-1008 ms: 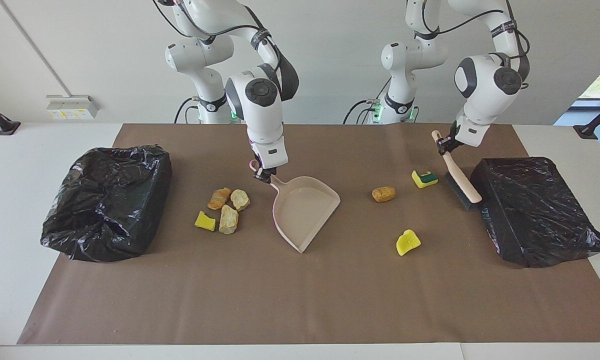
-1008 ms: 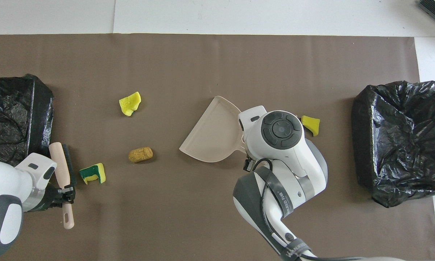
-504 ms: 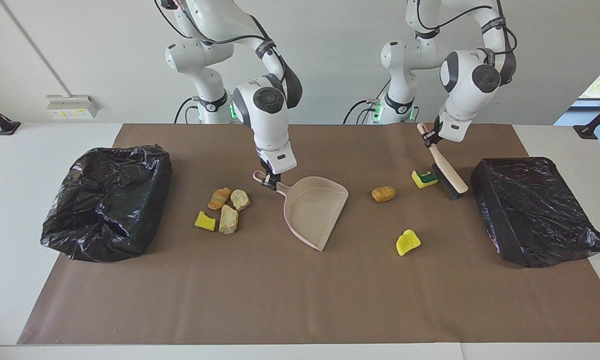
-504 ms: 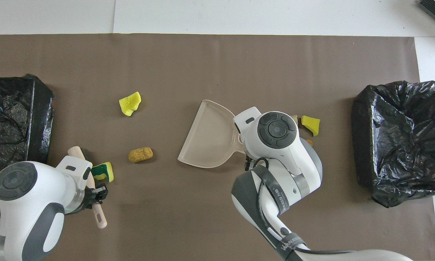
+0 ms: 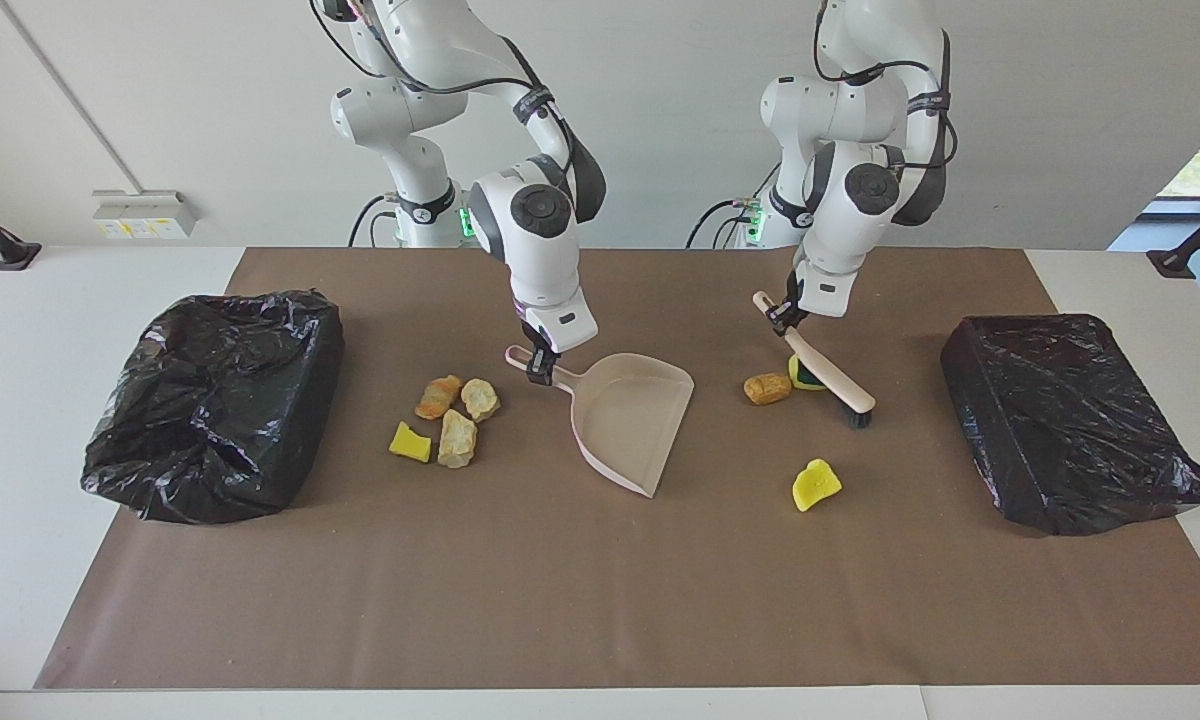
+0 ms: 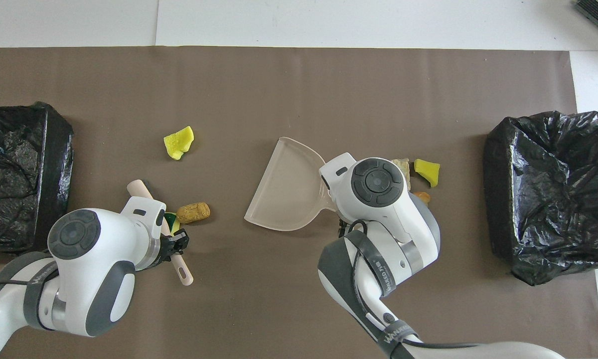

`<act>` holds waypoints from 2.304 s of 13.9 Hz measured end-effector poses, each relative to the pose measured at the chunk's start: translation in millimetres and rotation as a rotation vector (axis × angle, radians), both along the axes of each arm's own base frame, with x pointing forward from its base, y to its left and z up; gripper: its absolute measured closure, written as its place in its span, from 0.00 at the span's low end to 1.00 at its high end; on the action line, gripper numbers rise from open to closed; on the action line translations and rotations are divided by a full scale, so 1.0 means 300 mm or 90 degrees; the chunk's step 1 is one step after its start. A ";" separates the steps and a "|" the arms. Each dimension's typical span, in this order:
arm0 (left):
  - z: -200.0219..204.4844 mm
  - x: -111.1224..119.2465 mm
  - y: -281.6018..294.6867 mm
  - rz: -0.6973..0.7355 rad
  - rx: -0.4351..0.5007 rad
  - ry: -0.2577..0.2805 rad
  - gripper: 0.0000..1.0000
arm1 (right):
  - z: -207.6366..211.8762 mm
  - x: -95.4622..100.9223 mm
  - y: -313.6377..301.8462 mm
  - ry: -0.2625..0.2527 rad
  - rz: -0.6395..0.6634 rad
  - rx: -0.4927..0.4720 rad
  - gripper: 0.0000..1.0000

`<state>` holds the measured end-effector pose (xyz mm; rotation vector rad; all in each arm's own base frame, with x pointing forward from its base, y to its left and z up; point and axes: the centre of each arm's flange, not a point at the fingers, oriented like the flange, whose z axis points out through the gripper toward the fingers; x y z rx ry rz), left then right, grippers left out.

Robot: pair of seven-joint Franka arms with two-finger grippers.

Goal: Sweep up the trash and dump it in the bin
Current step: 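Sweep the sponges into the dustpan with the brush in the left gripper, then sweep the yellow sponge and crumbs into the dustpan with the left gripper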

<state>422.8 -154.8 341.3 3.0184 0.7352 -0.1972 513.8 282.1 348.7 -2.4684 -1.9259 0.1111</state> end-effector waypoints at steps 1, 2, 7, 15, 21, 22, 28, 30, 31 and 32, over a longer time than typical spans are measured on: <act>0.007 0.015 -0.028 -0.002 -0.009 -0.002 0.74 | -0.008 -0.003 -0.003 0.003 0.001 -0.002 0.52; 0.013 0.026 -0.056 -0.003 -0.019 -0.002 0.74 | -0.010 -0.003 -0.004 0.002 0.005 -0.005 0.52; 0.033 0.021 -0.222 -0.037 -0.054 -0.002 0.74 | 0.002 0.006 -0.006 -0.012 0.022 -0.020 0.66; 0.094 -0.159 -0.598 -0.243 -0.082 -0.035 0.74 | 0.031 0.036 -0.028 -0.014 0.051 -0.021 0.67; 0.167 -0.101 -0.605 -0.275 -0.082 -0.076 0.74 | -0.001 0.034 -0.021 -0.005 0.034 -0.025 0.67; 0.180 -0.058 -0.564 -0.265 -0.077 -0.085 0.74 | -0.001 0.034 -0.018 -0.006 0.028 -0.025 0.67; 0.245 0.268 -0.170 -0.321 0.006 -0.070 0.74 | 0.018 0.007 0.052 -0.007 -0.017 -0.029 0.67; 0.262 0.384 -0.033 -0.348 0.036 -0.061 0.74 | 0.046 -0.022 0.108 0.006 -0.022 -0.041 0.67; 0.259 0.430 0.033 -0.363 0.051 -0.054 0.74 | 0.063 -0.029 0.129 0.007 -0.022 -0.042 0.67; 0.248 0.467 0.095 -0.387 0.063 -0.041 0.74 | 0.073 -0.026 0.137 0.005 -0.023 -0.041 0.67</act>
